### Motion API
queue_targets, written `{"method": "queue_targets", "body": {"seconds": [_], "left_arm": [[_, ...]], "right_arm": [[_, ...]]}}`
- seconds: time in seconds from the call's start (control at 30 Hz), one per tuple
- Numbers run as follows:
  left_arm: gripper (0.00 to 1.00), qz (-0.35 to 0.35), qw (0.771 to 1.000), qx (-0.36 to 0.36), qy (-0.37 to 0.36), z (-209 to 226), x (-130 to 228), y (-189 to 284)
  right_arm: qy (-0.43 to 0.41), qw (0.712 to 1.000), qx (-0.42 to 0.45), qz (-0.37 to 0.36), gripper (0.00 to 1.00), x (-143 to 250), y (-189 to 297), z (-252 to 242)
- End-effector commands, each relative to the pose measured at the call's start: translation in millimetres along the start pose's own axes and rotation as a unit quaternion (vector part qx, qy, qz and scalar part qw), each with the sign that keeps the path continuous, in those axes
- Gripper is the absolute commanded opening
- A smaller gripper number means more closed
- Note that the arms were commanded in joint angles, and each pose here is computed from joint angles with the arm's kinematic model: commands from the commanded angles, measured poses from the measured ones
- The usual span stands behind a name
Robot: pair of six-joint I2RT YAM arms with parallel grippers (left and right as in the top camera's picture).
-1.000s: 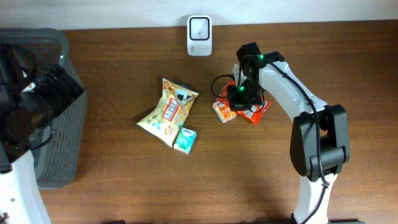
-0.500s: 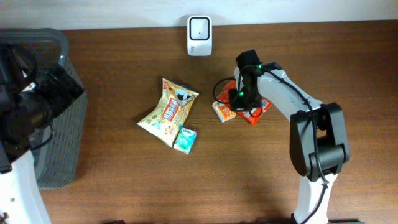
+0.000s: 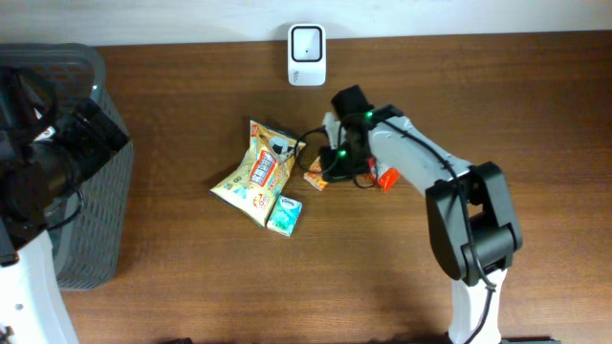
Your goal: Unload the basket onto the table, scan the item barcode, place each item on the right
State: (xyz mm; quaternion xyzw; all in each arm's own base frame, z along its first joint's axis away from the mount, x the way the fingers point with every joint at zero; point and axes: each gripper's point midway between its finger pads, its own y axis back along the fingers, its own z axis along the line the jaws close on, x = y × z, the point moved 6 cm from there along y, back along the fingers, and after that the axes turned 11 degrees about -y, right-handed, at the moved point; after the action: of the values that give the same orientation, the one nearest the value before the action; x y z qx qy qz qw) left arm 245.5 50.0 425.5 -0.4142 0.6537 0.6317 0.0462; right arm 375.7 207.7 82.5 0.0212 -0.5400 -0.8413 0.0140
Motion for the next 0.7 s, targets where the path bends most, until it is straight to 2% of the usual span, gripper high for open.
{"method": "queue_targets", "body": {"seconds": [0.0,0.1,0.23,0.27,0.33,0.37,0.4,0.47,0.57,0.67], "left_arm": [[0.99,-0.001,1.000,0.001,0.008,1,0,0],[0.99,-0.001,1.000,0.001,0.008,1,0,0],[0.99,-0.001,1.000,0.001,0.008,1,0,0],[0.99,-0.001,1.000,0.001,0.008,1,0,0],[0.99,-0.001,1.000,0.001,0.008,1,0,0],[0.99,-0.001,1.000,0.001,0.008,1,0,0],[0.99,-0.001,1.000,0.001,0.008,1,0,0],[0.99,-0.001,1.000,0.001,0.008,1,0,0],[0.99,-0.001,1.000,0.001,0.008,1,0,0],[0.99,-0.001,1.000,0.001,0.008,1,0,0]], "right_arm": [[0.016,1.000,-0.011,0.002,0.05,3,3,13],[0.017,0.999,-0.017,-0.028,0.06,-10,31,19],[-0.018,0.997,0.015,-0.078,0.17,-35,78,-5],[-0.035,0.995,0.028,-0.090,0.28,-41,89,-18],[-0.068,0.991,0.043,-0.106,0.62,-50,104,-49],[-0.080,0.990,0.046,-0.109,0.74,-53,109,-64],[-0.068,0.991,0.044,-0.105,0.75,-53,110,-76],[-0.030,0.995,0.030,-0.089,0.85,-50,108,-93],[-0.053,0.995,0.043,-0.068,0.91,-43,98,-122],[-0.069,0.995,0.038,-0.061,0.92,-40,88,-137]]}}
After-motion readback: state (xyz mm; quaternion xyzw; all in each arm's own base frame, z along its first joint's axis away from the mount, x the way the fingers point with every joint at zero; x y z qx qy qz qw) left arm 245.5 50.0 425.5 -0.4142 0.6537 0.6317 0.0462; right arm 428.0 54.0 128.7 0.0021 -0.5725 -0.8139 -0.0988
